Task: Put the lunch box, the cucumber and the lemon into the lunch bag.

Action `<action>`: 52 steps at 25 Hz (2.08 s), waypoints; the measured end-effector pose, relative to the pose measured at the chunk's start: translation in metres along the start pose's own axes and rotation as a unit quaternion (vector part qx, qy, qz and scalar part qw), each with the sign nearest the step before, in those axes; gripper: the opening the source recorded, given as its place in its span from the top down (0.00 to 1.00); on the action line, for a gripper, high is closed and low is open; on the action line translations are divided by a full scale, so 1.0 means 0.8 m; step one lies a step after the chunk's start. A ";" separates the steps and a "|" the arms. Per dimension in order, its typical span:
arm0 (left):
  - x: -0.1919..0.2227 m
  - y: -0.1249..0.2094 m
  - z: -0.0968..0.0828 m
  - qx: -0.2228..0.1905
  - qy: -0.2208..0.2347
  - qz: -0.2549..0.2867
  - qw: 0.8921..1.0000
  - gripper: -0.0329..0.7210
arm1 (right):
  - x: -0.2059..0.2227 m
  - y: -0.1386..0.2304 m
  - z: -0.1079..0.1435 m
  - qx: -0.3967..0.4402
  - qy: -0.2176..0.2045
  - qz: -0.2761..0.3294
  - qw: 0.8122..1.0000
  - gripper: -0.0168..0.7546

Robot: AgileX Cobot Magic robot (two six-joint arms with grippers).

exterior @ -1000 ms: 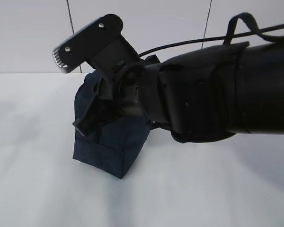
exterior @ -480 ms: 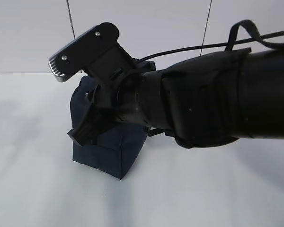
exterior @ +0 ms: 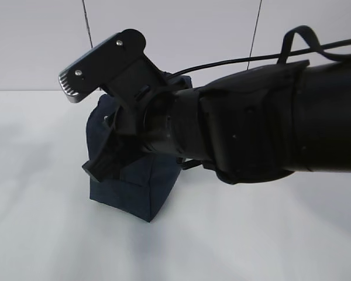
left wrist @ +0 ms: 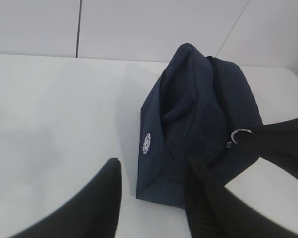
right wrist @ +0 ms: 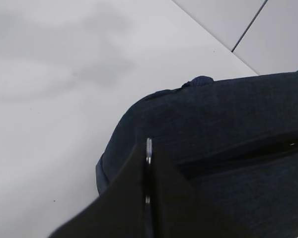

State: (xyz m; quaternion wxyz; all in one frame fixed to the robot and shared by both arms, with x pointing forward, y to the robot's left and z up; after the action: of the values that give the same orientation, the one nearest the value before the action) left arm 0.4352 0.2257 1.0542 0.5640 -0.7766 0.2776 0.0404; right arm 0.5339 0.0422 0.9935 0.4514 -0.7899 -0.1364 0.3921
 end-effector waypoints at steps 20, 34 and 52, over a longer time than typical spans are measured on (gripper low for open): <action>0.003 -0.004 -0.002 -0.021 0.006 -0.008 1.000 0.55 | 0.000 0.000 0.000 0.000 0.001 0.000 1.000 0.97; 0.058 0.024 -0.001 0.104 0.012 0.064 0.992 0.55 | 0.000 0.000 0.000 0.000 -0.001 -0.001 1.000 0.97; 0.119 0.060 -0.002 0.236 0.061 0.116 0.963 0.40 | 0.000 0.000 0.000 0.000 -0.001 -0.001 1.000 0.97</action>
State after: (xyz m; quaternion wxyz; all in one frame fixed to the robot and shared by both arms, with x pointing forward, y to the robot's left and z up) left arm 0.4924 0.1778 0.9778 0.7051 -0.5845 0.4014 -0.0082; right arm 0.5341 0.0422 0.9936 0.4518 -0.7893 -0.1370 0.3926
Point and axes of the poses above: a point on each arm's last joint axis where the gripper is mounted, x pointing out along that axis toward the gripper, z along the wrist's bending axis when the last joint is at zero, y = z × x, the point moved 8 cm from there along x, pointing out along that axis toward the gripper, and after that the axes turned 3 degrees about -x, right-handed, at the moved point
